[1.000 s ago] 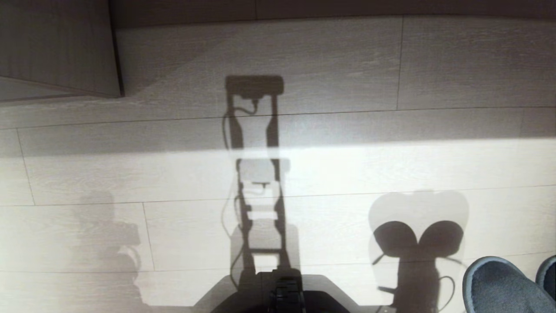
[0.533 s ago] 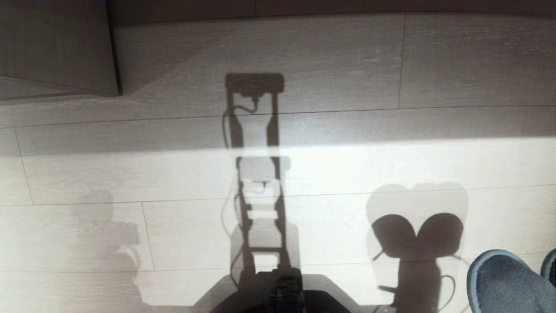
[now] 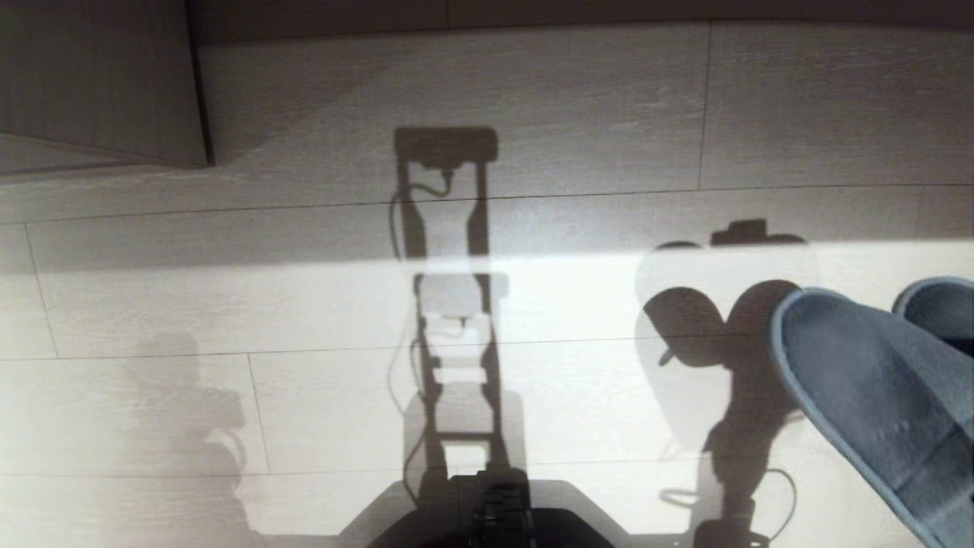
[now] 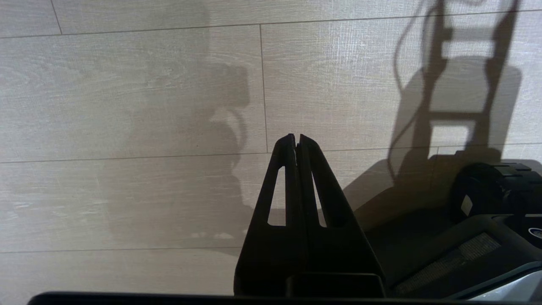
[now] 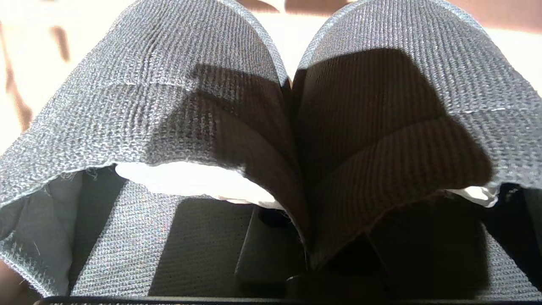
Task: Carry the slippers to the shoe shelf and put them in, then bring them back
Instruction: Place the slippers on the floor
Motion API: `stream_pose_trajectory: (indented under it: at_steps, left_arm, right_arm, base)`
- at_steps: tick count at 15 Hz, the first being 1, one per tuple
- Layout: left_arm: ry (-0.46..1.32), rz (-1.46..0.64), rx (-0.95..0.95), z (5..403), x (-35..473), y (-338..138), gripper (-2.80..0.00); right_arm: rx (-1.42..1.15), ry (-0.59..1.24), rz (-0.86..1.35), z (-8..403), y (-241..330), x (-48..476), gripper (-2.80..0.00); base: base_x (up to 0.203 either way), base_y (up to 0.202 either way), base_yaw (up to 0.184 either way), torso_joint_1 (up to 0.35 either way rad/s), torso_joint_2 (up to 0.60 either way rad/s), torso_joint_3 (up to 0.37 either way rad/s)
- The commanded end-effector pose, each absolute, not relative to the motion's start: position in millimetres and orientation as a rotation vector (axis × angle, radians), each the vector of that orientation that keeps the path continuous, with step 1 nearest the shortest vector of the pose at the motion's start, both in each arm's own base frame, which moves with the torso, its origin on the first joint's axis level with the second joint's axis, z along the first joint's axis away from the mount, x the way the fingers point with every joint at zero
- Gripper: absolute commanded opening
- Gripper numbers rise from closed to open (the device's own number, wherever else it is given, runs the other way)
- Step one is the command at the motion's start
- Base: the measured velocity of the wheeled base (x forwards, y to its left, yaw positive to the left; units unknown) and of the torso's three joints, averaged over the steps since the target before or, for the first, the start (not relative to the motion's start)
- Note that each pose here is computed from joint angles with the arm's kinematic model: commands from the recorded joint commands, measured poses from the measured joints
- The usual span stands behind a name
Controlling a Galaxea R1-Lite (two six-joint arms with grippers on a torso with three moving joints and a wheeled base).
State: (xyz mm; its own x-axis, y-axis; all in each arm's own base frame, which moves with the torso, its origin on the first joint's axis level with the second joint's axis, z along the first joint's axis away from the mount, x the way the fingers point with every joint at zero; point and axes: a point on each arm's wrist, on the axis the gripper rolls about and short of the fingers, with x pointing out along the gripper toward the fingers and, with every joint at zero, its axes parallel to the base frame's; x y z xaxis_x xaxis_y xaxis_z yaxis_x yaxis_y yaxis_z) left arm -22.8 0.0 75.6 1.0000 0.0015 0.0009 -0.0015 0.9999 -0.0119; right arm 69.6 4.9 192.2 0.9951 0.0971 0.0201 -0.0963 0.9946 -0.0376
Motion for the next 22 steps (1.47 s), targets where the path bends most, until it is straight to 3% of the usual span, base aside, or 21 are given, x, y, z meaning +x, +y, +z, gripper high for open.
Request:
stream_pose_trajectory:
  at_steps: [1,5,9,16,21,22]
  left_arm:
    - [-0.003,0.002,-0.012,75.6,-22.9,0.0,-2.8]
    - [-0.003,0.002,-0.012,75.6,-22.9,0.0,-2.8]
    - [-0.003,0.003,-0.012,75.6,-22.9,0.0,-2.8]
    - [-0.003,0.003,-0.012,75.6,-22.9,0.0,-2.8]
    - [-0.003,0.003,-0.012,75.6,-22.9,0.0,-2.8]
    - [-0.003,0.002,-0.012,75.6,-22.9,0.0,-2.8]
  right_arm:
    - [-0.042,0.066,0.106,194.3,10.2,143.8,-2.8]
    - [-0.062,-0.226,0.085,236.7,18.2,244.3,-2.8]
    - [-0.058,-0.423,0.038,242.2,23.4,284.1,-2.8]
    - [-0.046,-0.381,0.036,195.2,27.8,327.1,-2.8]
    - [-0.044,-0.353,0.018,183.5,28.4,338.4,-2.8]
    - [-0.045,-0.349,0.018,182.0,28.5,339.3,0.0]
  base:
    - [0.0,0.0,0.0,0.0,0.0,0.0]
    - [0.0,0.0,0.0,0.0,0.0,0.0]
    - [0.0,0.0,0.0,0.0,0.0,0.0]
    - [0.0,0.0,0.0,0.0,0.0,0.0]
    - [0.0,0.0,0.0,0.0,0.0,0.0]
    - [0.0,0.0,0.0,0.0,0.0,0.0]
